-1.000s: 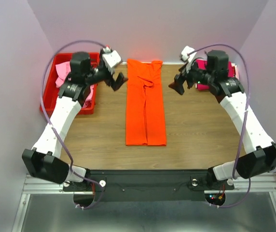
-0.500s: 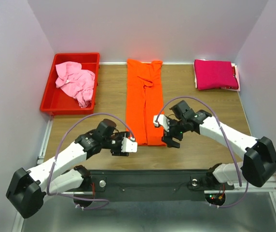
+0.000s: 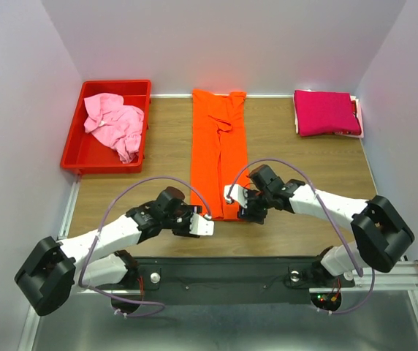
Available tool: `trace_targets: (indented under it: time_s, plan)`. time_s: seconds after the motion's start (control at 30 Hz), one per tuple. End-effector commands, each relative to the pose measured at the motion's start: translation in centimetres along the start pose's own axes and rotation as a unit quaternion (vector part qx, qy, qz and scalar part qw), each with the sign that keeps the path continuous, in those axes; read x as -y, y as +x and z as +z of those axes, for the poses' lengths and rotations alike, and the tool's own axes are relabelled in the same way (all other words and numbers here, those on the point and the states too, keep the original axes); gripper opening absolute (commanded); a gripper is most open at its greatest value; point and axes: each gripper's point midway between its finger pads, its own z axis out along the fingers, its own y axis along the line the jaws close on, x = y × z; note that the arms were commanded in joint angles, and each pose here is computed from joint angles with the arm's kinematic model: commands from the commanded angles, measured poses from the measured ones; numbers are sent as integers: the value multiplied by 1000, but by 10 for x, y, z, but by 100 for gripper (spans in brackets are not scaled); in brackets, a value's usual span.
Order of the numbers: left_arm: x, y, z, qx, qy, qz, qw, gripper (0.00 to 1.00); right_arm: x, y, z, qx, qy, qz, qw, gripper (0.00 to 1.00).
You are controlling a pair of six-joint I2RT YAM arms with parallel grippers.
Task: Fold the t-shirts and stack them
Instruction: Fold the tshirt
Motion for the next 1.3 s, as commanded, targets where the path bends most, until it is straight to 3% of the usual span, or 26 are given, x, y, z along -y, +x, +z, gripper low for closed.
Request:
trace_targets:
  time_s: [0.0,0.2,0.47,0.9,1.27]
  plan:
    - [-8,-5,5,17,-21,1,1000,57,6,-7,14,21,11,-33,999,61]
    - [-5,-3,12,9,-3,-13,1000,55,-4,8,23,11,-3,-33,999,59]
    - [0,16,18,-25,29,-47,998,50,-3,-4,11,21,-6,-36,999,59]
    - [9,13,20,-14,86,-84,993,49,0,-23,-1,32,-17,-56,998,59]
    - [8,16,23,-9,97,-116,989,48,-10,-10,28,31,-56,-62,996,54]
